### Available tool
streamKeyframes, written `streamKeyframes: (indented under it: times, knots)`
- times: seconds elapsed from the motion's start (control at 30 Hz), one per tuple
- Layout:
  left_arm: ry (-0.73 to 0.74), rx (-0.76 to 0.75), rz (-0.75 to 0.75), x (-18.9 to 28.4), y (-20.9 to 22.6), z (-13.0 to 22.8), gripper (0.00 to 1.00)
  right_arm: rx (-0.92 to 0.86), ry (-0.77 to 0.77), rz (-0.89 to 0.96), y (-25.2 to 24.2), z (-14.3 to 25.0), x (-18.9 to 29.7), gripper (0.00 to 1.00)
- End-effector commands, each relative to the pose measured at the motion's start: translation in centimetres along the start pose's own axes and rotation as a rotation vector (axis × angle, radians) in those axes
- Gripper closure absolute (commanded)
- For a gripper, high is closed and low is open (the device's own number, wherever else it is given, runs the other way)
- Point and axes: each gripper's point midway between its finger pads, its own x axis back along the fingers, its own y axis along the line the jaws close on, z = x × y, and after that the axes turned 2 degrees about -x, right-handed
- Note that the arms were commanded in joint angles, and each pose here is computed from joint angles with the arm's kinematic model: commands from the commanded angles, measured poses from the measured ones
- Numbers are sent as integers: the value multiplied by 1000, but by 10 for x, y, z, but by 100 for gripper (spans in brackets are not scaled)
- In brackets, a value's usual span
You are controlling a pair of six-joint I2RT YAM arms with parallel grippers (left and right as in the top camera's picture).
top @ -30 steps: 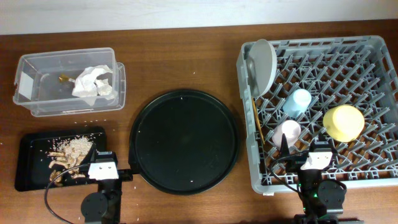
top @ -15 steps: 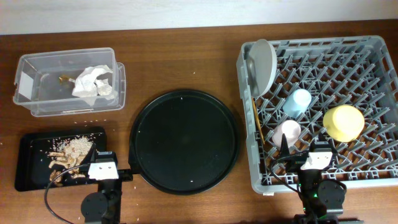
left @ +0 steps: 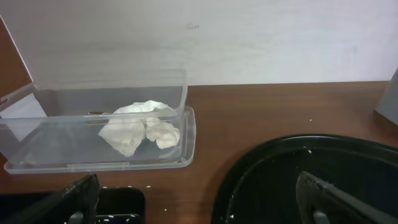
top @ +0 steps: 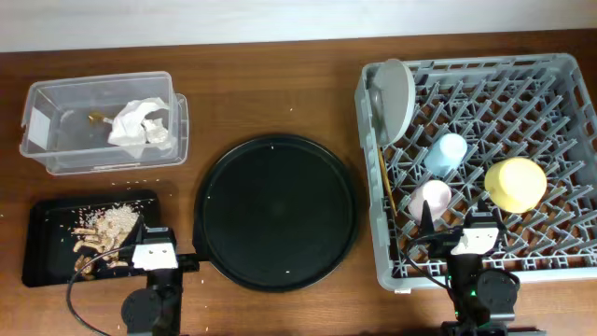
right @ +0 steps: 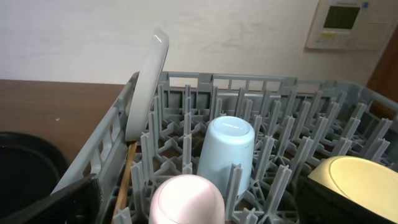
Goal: Sort waste into correct bins and load items into the dishwasher rack
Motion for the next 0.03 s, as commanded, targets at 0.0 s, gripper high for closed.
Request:
streamKeyframes:
  times: [0.0]
  knots:
    - [0, 14, -9, 0, 2, 1, 1, -2, 3, 11, -2, 3, 0, 1]
